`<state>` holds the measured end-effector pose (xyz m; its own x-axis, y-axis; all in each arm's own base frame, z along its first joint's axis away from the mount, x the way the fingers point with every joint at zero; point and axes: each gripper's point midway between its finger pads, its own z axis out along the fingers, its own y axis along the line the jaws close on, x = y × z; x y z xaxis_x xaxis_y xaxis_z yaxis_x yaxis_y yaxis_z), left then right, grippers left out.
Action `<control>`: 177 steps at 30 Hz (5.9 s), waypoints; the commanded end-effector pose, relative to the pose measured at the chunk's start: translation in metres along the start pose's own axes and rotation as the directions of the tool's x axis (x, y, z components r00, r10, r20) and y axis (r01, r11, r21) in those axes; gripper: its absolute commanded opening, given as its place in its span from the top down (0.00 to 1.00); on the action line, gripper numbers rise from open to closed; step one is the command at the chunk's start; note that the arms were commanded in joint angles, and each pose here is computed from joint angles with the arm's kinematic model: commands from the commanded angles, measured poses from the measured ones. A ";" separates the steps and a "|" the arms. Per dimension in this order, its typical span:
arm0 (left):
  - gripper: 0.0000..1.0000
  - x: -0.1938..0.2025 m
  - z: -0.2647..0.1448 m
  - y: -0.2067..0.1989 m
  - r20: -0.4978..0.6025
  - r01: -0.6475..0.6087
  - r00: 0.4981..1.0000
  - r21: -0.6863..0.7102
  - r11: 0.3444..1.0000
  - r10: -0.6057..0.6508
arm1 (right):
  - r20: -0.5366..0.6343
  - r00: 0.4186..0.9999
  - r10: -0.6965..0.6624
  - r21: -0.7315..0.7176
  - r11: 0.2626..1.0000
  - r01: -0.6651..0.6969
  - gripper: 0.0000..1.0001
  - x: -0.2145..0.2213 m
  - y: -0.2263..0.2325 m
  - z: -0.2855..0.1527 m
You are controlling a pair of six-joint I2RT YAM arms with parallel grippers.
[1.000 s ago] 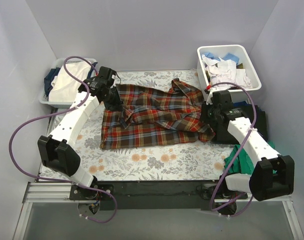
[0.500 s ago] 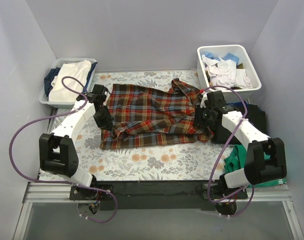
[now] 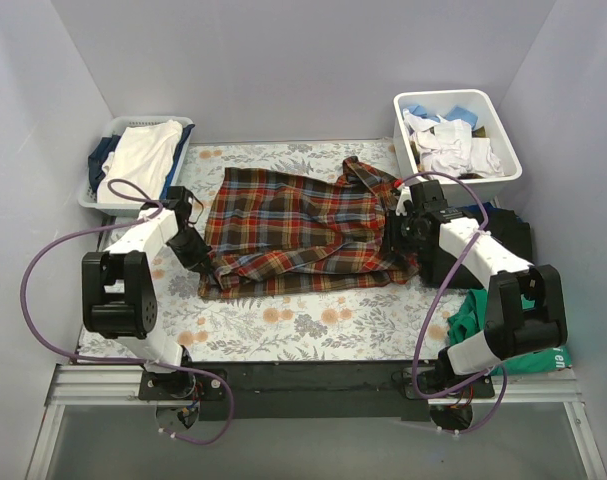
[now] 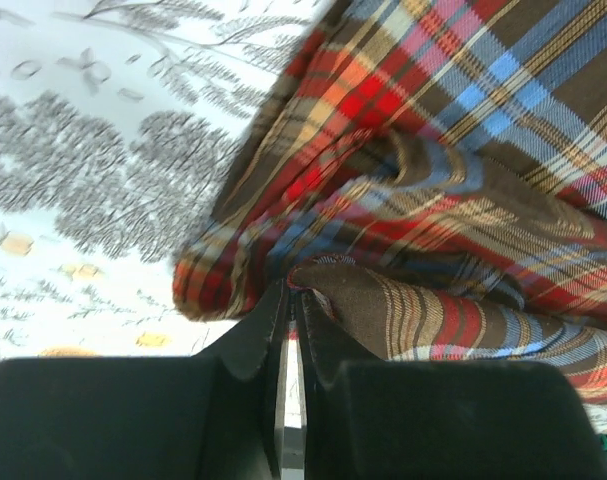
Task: Fold and stack the long sleeve shirts
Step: Fold the shirt
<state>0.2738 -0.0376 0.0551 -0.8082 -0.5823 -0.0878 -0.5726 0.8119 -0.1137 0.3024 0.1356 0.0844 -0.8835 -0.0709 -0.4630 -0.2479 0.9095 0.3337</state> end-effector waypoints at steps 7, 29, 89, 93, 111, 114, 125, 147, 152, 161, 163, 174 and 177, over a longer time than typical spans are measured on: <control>0.99 -0.031 -0.034 -0.043 0.146 -0.162 0.980 0.207 0.965 0.133 | 0.093 0.995 -0.026 -0.028 0.999 0.029 0.63 -0.029 0.010 -0.012; 0.39 -0.071 -0.002 -0.100 0.138 -0.217 0.972 0.246 0.945 0.188 | -0.165 0.974 0.152 0.215 0.970 -0.115 0.63 0.024 -0.037 0.021; 0.40 0.008 -0.057 -0.045 0.095 -0.205 0.977 0.195 0.959 0.189 | -0.030 0.989 0.145 0.183 0.973 -0.137 0.62 -0.044 -0.017 0.008; 0.39 0.032 -0.054 -0.043 0.090 -0.193 0.980 0.222 0.956 0.177 | 0.023 0.994 0.108 0.123 0.986 -0.110 0.61 -0.071 -0.001 -0.002; 0.39 -0.024 0.000 -0.043 0.221 -0.078 0.973 0.053 0.996 0.064 | 0.074 0.995 0.065 0.056 0.996 -0.069 0.60 -0.086 0.014 -0.012; 0.45 -0.031 0.005 -0.042 0.225 -0.066 0.972 0.019 0.998 0.060 | 0.081 0.995 0.062 0.053 0.996 -0.066 0.60 -0.088 0.014 -0.013; 1.00 -0.067 -0.033 -0.082 0.294 -0.098 0.954 0.095 0.991 0.067 | 0.052 0.998 0.031 0.011 0.999 -0.032 0.60 -0.078 0.020 -0.009; 1.00 -0.082 -0.203 -0.208 0.488 -0.431 0.865 0.607 0.668 0.115 | 0.056 0.971 -0.234 -0.201 0.949 0.241 0.45 -0.054 0.081 -0.003; 1.00 -0.067 -0.211 -0.197 0.497 -0.442 0.860 0.613 0.655 0.115 | 0.060 0.966 -0.250 -0.176 0.950 0.257 0.35 -0.060 0.077 0.018; 1.00 -0.057 -0.216 -0.184 0.508 -0.440 0.855 0.604 0.665 0.105 | -0.015 0.945 -0.327 -0.205 0.926 0.317 0.40 -0.032 0.079 0.042; 1.00 -0.058 -0.219 -0.184 0.512 -0.444 0.853 0.604 0.661 0.104 | -0.016 0.939 -0.342 -0.211 0.920 0.332 0.41 -0.029 0.083 0.044; 1.00 -0.050 -0.222 -0.181 0.504 -0.443 0.857 0.619 0.648 0.104 | -0.076 0.931 -0.356 -0.175 0.924 0.339 0.51 -0.025 0.082 0.073; 1.00 -0.052 -0.222 -0.181 0.509 -0.442 0.855 0.614 0.654 0.101 | -0.074 0.935 -0.346 -0.141 0.932 0.333 0.90 -0.028 0.078 0.071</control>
<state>0.4003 -0.1443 0.2786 -0.7061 -0.4435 -0.5521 0.0169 0.7688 -0.6392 0.3175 0.2353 0.0475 -0.7964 -0.4262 -0.4290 -0.5749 0.7535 0.3188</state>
